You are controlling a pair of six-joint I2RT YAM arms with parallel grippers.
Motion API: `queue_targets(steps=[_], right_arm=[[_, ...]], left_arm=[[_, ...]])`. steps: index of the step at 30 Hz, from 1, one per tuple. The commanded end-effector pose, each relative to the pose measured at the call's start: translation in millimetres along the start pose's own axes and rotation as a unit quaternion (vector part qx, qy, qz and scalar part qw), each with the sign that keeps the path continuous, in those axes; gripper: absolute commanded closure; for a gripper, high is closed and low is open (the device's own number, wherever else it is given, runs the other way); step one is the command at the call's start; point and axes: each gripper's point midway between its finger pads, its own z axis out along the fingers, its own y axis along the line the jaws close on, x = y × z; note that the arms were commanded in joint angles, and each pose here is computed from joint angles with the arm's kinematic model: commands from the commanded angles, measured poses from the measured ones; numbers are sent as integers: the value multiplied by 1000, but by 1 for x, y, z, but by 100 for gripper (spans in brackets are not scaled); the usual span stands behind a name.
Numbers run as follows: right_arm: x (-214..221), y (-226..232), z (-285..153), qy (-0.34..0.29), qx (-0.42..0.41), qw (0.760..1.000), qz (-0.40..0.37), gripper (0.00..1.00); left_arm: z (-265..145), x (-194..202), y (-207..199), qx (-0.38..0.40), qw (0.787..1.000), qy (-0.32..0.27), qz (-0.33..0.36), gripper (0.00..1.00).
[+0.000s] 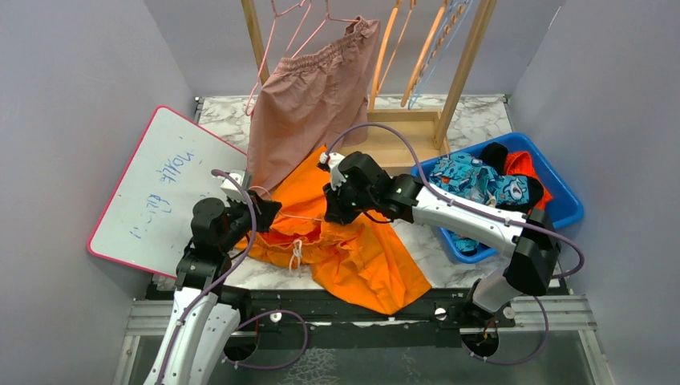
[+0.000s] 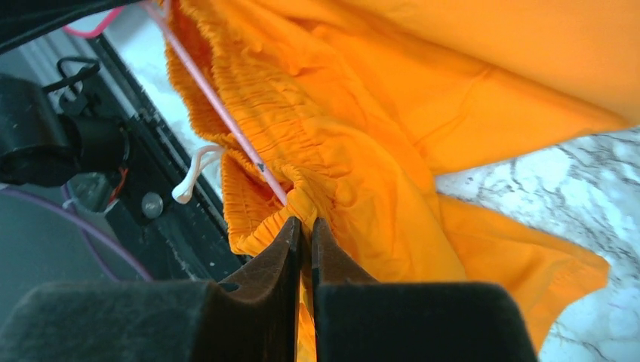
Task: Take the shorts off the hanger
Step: Remove the shorts from the clothes rod.
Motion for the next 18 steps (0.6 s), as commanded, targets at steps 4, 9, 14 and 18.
queue_targets(steps=[4, 9, 14, 18], right_arm=[[-18, -39, -36, -79, 116, 990, 4, 99], [-5, -68, -60, -107, 191, 976, 17, 99], [7, -87, -83, -131, 240, 961, 33, 99], [26, -103, -95, -139, 274, 951, 45, 99]], left_arm=[[-3, -17, 1, -13, 999, -34, 6, 100], [-9, -22, 10, -43, 998, -49, 6, 100], [-17, -30, 22, -88, 994, -69, 5, 100], [-24, -34, 31, -120, 989, -82, 2, 100]])
